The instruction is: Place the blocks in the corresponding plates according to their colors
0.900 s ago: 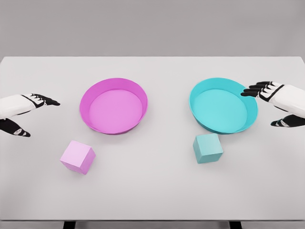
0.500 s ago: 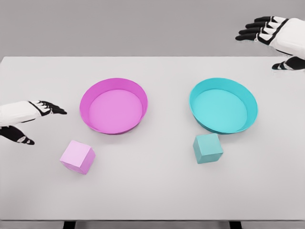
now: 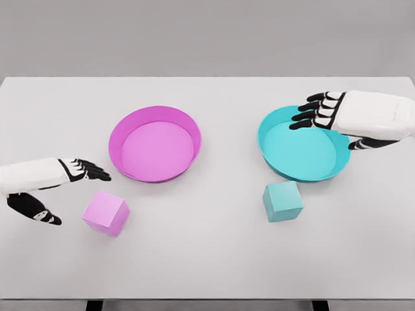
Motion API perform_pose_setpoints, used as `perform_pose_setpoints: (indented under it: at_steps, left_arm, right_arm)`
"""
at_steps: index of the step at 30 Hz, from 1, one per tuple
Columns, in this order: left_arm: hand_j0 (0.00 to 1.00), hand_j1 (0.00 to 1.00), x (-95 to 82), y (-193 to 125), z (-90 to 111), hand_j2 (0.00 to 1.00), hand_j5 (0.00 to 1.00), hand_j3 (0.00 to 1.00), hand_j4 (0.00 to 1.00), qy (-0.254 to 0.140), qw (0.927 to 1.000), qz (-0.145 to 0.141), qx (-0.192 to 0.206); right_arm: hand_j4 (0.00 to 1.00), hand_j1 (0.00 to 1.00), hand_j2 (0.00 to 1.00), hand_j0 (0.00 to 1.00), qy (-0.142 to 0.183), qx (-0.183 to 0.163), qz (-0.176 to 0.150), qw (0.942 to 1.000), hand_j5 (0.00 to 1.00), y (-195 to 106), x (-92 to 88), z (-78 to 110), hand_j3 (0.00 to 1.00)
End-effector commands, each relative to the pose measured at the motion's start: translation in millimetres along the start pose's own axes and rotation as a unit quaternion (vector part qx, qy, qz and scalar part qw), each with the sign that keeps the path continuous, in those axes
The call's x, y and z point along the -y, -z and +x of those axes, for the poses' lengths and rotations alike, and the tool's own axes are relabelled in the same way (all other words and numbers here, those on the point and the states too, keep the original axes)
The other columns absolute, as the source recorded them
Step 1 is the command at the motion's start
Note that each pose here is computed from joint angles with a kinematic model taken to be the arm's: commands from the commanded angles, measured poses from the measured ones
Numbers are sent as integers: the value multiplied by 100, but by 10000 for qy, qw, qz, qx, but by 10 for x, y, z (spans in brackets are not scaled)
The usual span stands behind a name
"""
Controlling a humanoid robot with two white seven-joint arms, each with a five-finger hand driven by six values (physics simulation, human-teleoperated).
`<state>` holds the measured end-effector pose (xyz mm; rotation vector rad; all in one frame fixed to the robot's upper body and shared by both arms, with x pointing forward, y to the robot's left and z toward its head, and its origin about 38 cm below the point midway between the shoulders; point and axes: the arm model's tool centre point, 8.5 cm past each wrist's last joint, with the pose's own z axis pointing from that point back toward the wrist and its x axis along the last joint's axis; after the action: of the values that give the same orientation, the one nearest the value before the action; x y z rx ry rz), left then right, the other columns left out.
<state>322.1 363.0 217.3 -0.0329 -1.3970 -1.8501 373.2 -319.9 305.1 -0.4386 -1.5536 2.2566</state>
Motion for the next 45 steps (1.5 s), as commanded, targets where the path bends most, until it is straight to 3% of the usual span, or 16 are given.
perform_pose_setpoints:
  at_steps: [1,5,12,14,22,26,32,35,45]
  left_arm:
    - [100,100,27,16,69,100,100,100,100,-104,9999,-28,113]
    - [100,100,73,207,106,100,100,100,100,-216,9990,98,389]
    - [100,100,252,440,149,100,100,100,100,-281,9975,-17,641]
    - [100,100,260,454,153,100,100,100,100,-287,9974,-15,659]
    - [100,100,325,587,129,100,100,100,100,148,9979,-191,604]
    - [100,100,325,595,77,100,100,100,100,108,9983,-142,549]
    - [100,100,312,563,6,100,100,100,100,40,9989,-99,449]
    - [100,100,331,506,-133,100,100,100,100,-43,9997,-87,232]
    - [100,100,351,530,-135,100,100,100,100,-45,9996,-98,244]
  right_arm:
    - [100,100,100,100,38,104,-30,9999,100,48,-2,48,100]
    - [100,100,100,100,-114,495,299,9983,100,295,36,125,100]
    - [100,100,100,100,66,446,215,9987,100,245,43,112,100]
    - [100,100,100,100,154,469,298,9983,100,251,-46,129,100]
    - [100,100,100,100,300,619,479,9965,100,337,-207,194,100]
    - [100,100,100,100,374,800,561,9945,100,454,-300,264,100]
    - [100,100,100,100,313,1146,527,9915,100,699,-258,375,100]
    - [100,100,100,100,459,1247,593,9894,100,749,-382,436,100]
    - [100,100,100,100,558,1131,726,9894,100,645,-489,414,100]
